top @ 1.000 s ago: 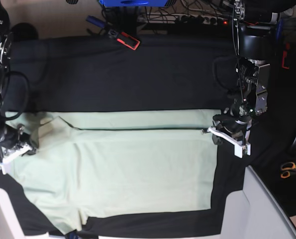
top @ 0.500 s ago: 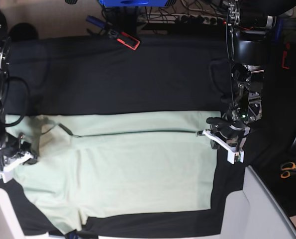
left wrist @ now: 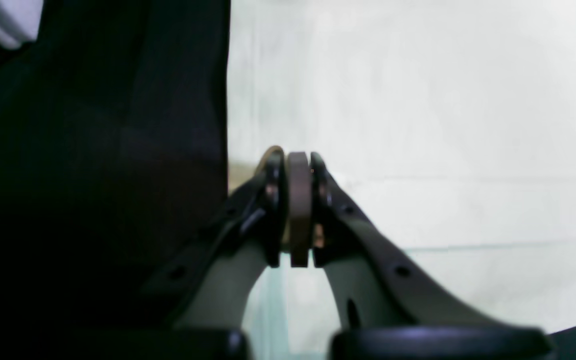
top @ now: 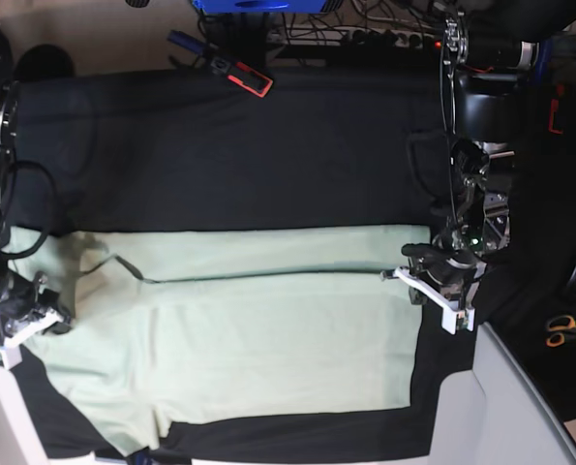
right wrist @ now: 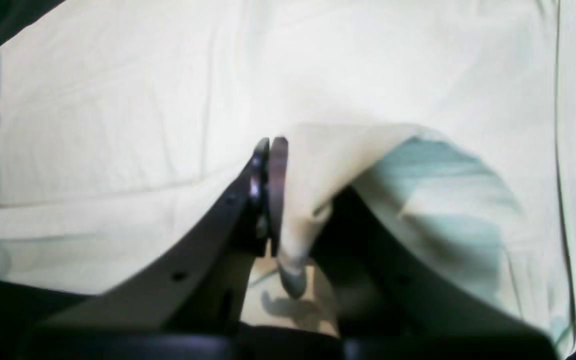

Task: Fold the T-shirt properly
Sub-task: 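Lay the folded edge down and open both grippers, then grasp the folded shirt edge again with both grippers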

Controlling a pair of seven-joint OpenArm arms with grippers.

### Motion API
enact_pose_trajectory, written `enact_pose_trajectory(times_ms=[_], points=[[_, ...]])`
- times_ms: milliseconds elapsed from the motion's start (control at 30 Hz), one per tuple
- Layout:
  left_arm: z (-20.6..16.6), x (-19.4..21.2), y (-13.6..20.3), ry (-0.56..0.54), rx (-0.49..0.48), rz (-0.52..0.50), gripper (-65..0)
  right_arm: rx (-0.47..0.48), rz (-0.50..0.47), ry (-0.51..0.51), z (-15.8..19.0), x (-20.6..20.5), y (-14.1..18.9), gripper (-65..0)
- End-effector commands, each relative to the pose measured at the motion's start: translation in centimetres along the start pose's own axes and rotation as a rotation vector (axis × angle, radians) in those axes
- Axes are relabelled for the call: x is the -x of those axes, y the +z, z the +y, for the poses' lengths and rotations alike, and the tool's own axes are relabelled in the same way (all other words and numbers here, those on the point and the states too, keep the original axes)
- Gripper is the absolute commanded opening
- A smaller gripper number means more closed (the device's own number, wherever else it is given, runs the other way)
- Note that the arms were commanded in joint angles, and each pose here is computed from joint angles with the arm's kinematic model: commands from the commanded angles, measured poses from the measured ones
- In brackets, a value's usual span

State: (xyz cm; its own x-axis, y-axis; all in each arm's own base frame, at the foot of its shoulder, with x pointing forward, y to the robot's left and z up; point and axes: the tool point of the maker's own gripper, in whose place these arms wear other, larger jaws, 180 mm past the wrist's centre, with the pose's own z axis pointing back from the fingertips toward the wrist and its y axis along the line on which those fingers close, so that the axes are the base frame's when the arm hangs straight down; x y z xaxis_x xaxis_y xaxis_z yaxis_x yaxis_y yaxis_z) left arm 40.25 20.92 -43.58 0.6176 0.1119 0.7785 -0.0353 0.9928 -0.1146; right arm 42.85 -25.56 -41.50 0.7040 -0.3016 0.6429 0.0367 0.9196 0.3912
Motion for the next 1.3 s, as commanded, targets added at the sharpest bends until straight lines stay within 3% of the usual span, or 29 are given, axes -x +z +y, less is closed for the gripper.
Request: enact_pose_trajectory(times_ms=[0, 267, 367, 433, 533, 600, 733, 867, 967, 1067, 1200, 1267], points=[[0.4, -2.2, -0.1, 0.000, -0.006, -0.053, -65.0, -0.007, -0.071, 0.014, 0.0, -3.0, 0.7, -65.0], [0.5, -2.1, -0.1, 0.001, -0.006, -0.051, -65.0, -0.008, -0.075, 0.008, 0.0, -3.0, 0.7, -64.3], [0.3, -3.1, -0.2, 0.000, -0.004, -0.069, -63.7, -0.009, -0.079, 0.002, 0.0, -3.1, 0.7, -54.7], [0.4, -4.4, -0.3, -0.002, -0.005, -0.087, -54.3, -0.011, -0.085, -0.003, 0.1, -3.2, 0.7, -41.8], [0.4, -5.6, -0.1, -0.009, -0.004, -0.113, -32.1, -0.007, -0.153, -0.035, -0.5, -4.3, 1.1, -22.2], [1.1, -6.9, 0.6, -0.012, -0.015, -0.150, -22.7, -0.002, -0.190, -0.071, -1.2, -5.0, 1.7, -15.5], [3.6, -7.9, 3.2, 0.036, -0.068, -0.226, -10.6, 0.036, -0.240, -0.130, -3.8, -4.6, 3.8, -15.7], [4.8, -4.6, 5.9, 0.027, -0.098, -0.212, -10.6, 0.081, -0.259, -0.218, -5.9, -1.5, 7.1, -15.7], [5.1, -1.3, 7.0, 0.017, -0.107, -0.161, -10.6, 0.140, -0.351, -0.344, -7.8, 0.9, 10.2, -15.7], [5.3, 2.0, 7.7, 0.016, -0.113, -0.100, -10.7, 0.229, -0.370, -0.530, -10.1, 4.2, 12.2, -14.9], [4.2, 5.0, 7.9, 0.054, -0.101, -0.048, -10.7, 0.233, -0.308, -0.697, -11.2, 8.9, 10.8, -14.8], [3.7, 5.6, 7.9, 0.067, -0.094, -0.041, -10.7, 0.194, -0.278, -0.727, -10.6, 10.0, 9.4, -14.8]])
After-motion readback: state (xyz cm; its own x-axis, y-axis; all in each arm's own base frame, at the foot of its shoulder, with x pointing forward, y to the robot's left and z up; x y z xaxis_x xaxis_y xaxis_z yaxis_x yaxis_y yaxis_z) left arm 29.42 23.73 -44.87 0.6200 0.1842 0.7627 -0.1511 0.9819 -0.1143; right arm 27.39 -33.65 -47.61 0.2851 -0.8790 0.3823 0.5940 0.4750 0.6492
